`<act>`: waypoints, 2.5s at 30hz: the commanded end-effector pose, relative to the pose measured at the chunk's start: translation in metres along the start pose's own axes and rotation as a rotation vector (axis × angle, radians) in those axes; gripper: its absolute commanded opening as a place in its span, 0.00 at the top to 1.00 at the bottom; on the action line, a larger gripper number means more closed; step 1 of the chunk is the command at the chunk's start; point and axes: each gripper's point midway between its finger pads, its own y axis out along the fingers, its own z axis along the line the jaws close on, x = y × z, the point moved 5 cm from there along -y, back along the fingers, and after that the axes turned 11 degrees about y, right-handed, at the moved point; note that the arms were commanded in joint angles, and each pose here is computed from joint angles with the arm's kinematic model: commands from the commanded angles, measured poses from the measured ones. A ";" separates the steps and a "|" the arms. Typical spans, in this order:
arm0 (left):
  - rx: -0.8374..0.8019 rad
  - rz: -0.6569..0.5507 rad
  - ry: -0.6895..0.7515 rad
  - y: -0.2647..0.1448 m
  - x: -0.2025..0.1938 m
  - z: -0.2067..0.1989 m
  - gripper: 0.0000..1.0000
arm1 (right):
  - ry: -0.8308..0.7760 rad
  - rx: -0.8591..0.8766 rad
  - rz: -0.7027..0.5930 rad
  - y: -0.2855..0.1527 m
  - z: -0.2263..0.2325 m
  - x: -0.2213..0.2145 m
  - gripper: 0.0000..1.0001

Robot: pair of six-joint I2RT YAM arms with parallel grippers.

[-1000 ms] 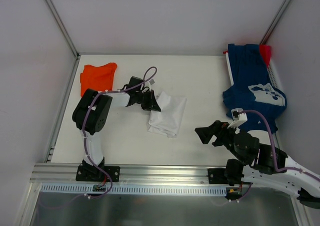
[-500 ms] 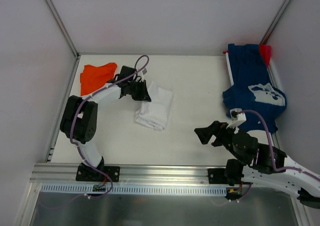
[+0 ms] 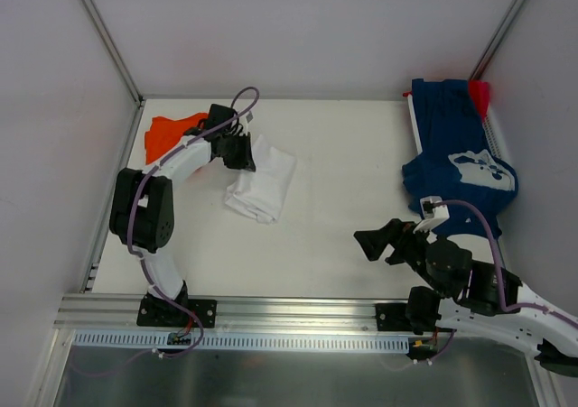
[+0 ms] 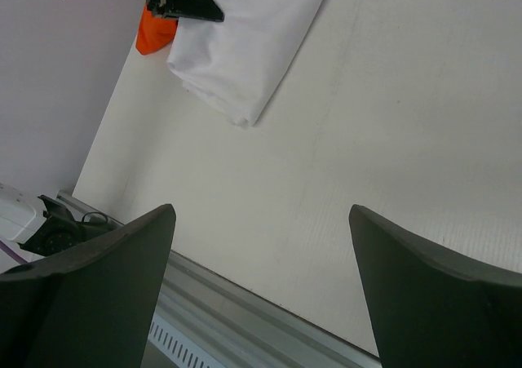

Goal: Fold and stack the t-shirts
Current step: Put the neatly folded tshirt into the corner of the board with the left arm

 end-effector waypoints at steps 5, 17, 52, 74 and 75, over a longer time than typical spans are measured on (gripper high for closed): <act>0.107 -0.023 0.082 -0.016 0.051 0.020 1.00 | -0.024 0.022 -0.017 -0.005 -0.004 0.003 0.08; 0.400 -0.013 0.112 -0.092 0.121 0.107 1.00 | -0.083 0.042 -0.022 -0.014 -0.015 0.005 0.07; 0.598 0.080 -0.285 -0.091 0.046 0.294 0.93 | -0.062 -0.054 -0.051 -0.025 -0.064 -0.006 0.04; 0.622 -0.041 -0.636 -0.119 0.020 0.353 0.05 | -0.084 -0.113 -0.021 -0.015 -0.067 -0.017 0.03; 0.566 -0.068 -0.653 -0.118 0.022 0.349 0.05 | -0.083 -0.112 -0.023 -0.014 -0.067 -0.017 0.03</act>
